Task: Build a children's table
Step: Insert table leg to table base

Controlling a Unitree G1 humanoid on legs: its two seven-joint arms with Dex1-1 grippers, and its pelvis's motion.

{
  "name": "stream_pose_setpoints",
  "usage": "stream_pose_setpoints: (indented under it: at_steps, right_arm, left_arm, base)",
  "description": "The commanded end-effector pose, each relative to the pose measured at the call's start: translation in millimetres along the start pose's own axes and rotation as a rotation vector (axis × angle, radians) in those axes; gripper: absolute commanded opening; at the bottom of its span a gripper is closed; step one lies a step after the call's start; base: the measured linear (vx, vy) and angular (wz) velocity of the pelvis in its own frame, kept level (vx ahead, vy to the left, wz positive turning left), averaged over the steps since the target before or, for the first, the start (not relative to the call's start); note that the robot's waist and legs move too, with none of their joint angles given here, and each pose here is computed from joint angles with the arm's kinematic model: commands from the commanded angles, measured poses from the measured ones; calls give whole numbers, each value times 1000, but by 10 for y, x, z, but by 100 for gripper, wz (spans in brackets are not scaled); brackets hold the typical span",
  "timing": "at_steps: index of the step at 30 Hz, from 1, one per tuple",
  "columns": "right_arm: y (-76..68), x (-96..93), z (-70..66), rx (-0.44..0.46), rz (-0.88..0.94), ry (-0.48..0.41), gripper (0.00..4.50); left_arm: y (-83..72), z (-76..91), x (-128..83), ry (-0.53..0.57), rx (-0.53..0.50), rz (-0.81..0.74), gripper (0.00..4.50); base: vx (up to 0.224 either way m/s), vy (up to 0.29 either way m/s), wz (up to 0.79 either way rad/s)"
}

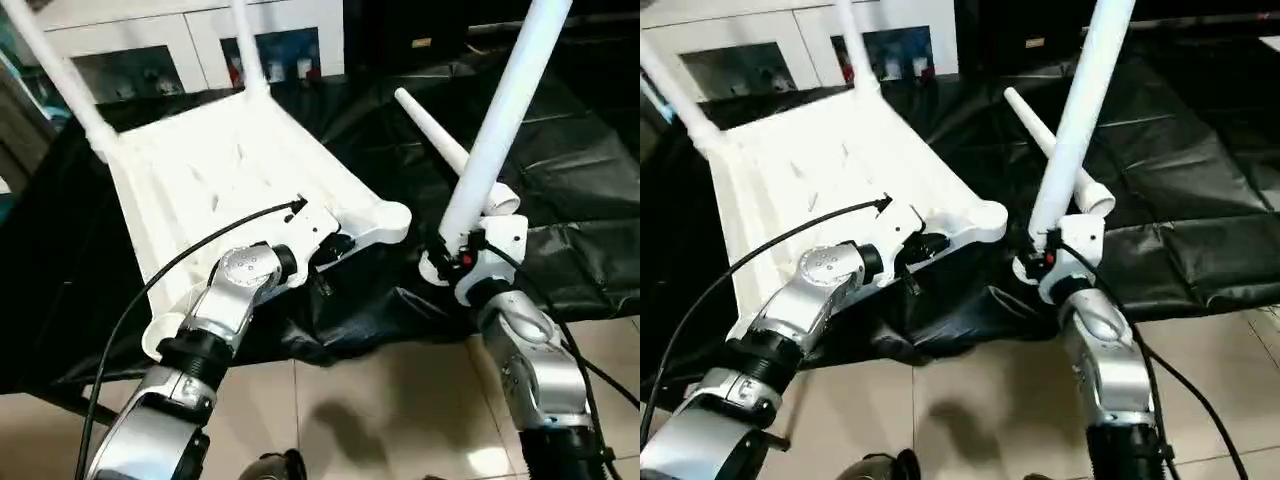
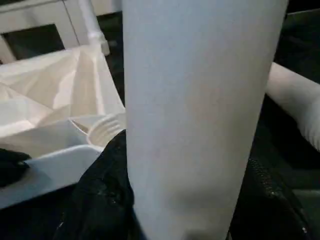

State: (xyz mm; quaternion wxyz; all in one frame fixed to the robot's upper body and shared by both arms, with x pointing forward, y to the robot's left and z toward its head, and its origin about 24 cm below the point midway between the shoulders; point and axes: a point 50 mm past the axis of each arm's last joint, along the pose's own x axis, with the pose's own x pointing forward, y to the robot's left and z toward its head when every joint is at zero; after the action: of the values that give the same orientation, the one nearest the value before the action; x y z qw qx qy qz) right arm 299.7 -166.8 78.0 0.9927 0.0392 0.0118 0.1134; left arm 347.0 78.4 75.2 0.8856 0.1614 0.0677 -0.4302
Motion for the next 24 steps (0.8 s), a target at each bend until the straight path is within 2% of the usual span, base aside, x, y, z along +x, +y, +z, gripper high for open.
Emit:
stream_pose_setpoints:
  at_steps: [1, 6, 10, 24]
  right_arm:
    - [-3, -2, 53, -2, -6, -18, 192]
    - [-54, -9, 140, -7, -8, -28, 192]
    - [-93, 8, 149, -26, -16, -21, 192]
    - [-97, 5, 175, -45, -11, -15, 192]
  left_arm:
    - [121, 153, -47, -58, 38, 68, 0]
    - [133, 159, -51, -49, 44, 56, 0]
    - [117, 146, -39, -41, 49, 37, 0]
    - [92, 67, -11, -17, 36, 19, 0]
  base:
    - [0, 0, 0]
    - [0, 0, 0]
    - [30, 3, 1]
    - [101, -45, 3]
